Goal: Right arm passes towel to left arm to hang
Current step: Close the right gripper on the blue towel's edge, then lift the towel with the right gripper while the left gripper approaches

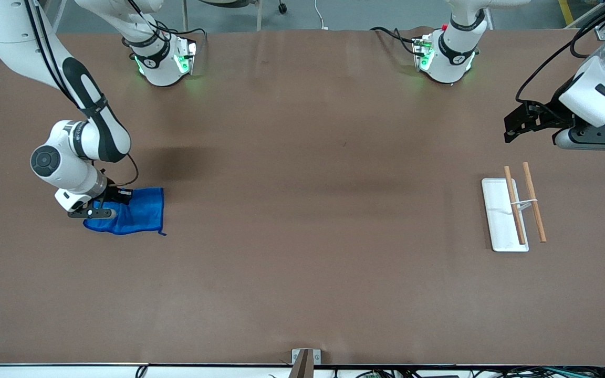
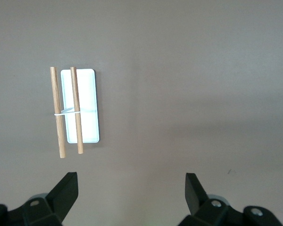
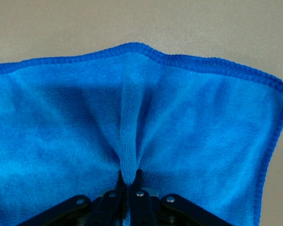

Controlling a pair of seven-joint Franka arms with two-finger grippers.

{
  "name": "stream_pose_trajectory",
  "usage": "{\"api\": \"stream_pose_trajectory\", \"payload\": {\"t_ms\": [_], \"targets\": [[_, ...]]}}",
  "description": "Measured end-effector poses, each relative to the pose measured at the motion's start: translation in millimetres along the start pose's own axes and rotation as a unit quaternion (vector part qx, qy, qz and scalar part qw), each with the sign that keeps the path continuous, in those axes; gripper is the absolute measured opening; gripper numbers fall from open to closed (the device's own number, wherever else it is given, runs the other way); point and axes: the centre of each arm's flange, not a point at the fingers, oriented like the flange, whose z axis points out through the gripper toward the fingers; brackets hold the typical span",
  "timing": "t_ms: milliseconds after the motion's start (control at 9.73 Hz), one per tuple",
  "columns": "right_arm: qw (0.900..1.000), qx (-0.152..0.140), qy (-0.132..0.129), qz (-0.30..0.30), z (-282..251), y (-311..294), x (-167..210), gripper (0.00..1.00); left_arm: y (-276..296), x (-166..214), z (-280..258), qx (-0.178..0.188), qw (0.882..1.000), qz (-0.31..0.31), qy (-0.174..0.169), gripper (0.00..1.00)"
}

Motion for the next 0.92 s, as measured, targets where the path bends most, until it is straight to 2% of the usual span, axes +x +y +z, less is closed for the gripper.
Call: {"api": "stream_pose_trajectory", "payload": {"t_ms": [205, 308, 411, 719, 822, 925], "targets": [[0.999, 0.005, -0.049, -0.003, -20.2, -0.9, 6.5, 0.05, 0.7, 0.0, 0.3, 0.000, 1.000, 0.001, 0.000, 1.00], [0.997, 0.008, -0.070, -0.009, -52.6, -6.9, 16.9, 0.05, 0.9, 0.0, 0.4, 0.000, 1.000, 0.001, 0.000, 1.00], [0.997, 0.010, -0.079, -0.019, -90.5, -17.0, 24.9, 0.05, 1.0, 0.1, 0.6, 0.000, 1.000, 0.001, -0.001, 1.00], [0.994, 0.016, -0.083, -0.069, -175.3, -77.5, 18.5, 0.05, 2.1, 0.2, 1.1, 0.000, 1.000, 0.002, -0.001, 1.00], [0.993, 0.032, -0.078, -0.084, -193.5, -107.5, 14.7, 0.05, 2.6, 0.4, 1.6, 0.000, 1.000, 0.002, -0.002, 1.00], [0.992, 0.060, -0.068, -0.090, -209.2, -134.0, 11.9, 0.05, 4.1, 0.6, 2.2, 0.000, 1.000, 0.004, -0.002, 1.00]]}}
